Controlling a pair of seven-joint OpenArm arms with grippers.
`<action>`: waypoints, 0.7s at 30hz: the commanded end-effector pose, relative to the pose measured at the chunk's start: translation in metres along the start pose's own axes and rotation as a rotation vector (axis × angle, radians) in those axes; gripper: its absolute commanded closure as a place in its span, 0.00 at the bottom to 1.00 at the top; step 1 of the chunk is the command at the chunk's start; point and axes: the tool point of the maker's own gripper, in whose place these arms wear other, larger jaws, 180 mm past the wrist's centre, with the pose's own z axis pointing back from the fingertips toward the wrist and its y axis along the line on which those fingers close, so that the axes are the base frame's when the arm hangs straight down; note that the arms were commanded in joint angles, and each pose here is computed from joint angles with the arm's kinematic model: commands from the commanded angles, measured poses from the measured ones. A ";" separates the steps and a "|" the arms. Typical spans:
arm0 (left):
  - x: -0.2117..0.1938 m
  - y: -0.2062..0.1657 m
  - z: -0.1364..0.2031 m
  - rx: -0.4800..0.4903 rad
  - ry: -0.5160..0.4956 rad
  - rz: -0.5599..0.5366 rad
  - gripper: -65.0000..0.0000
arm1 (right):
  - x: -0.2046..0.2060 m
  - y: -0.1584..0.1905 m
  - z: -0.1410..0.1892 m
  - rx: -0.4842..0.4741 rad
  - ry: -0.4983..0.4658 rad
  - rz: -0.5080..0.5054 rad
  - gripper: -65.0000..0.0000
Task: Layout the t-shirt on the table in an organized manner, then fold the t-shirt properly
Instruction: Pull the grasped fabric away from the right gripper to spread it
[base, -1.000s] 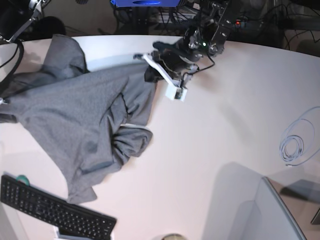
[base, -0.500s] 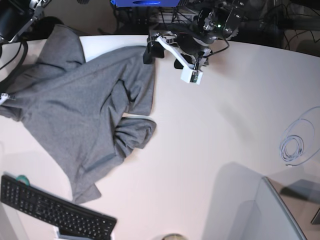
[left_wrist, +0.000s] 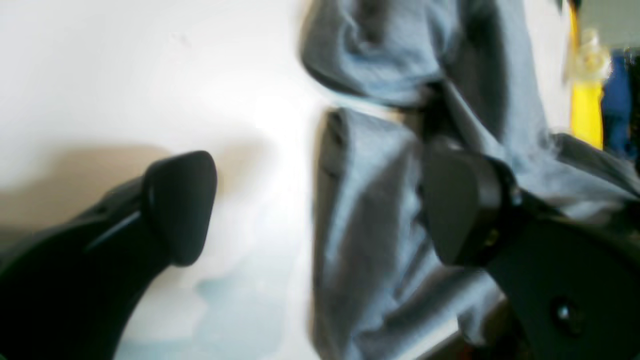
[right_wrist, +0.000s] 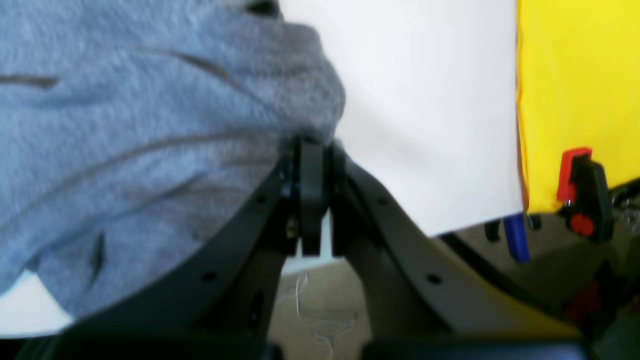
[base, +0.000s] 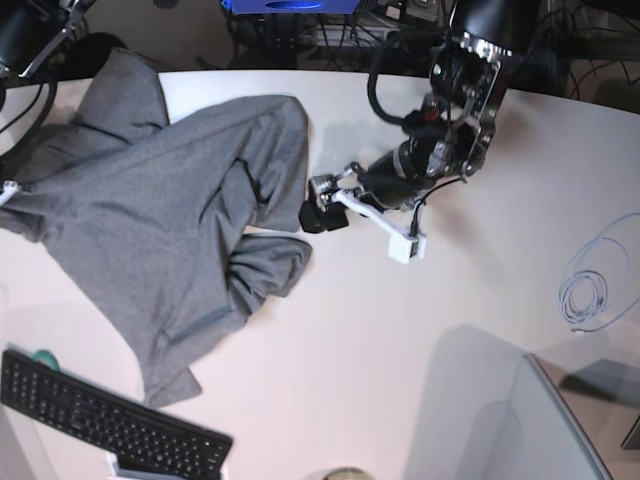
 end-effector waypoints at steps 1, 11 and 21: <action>0.010 -0.021 -0.008 -0.056 -0.024 -0.007 0.03 | 0.014 -0.008 0.006 -0.020 -0.045 0.003 1.00; -0.014 -0.055 -0.062 -0.076 0.069 -0.040 0.12 | 0.015 -0.008 0.006 -0.020 -0.048 0.002 1.00; 0.046 0.004 -0.029 0.013 -0.082 0.014 1.00 | -0.011 0.001 -0.017 0.033 0.050 -0.018 1.00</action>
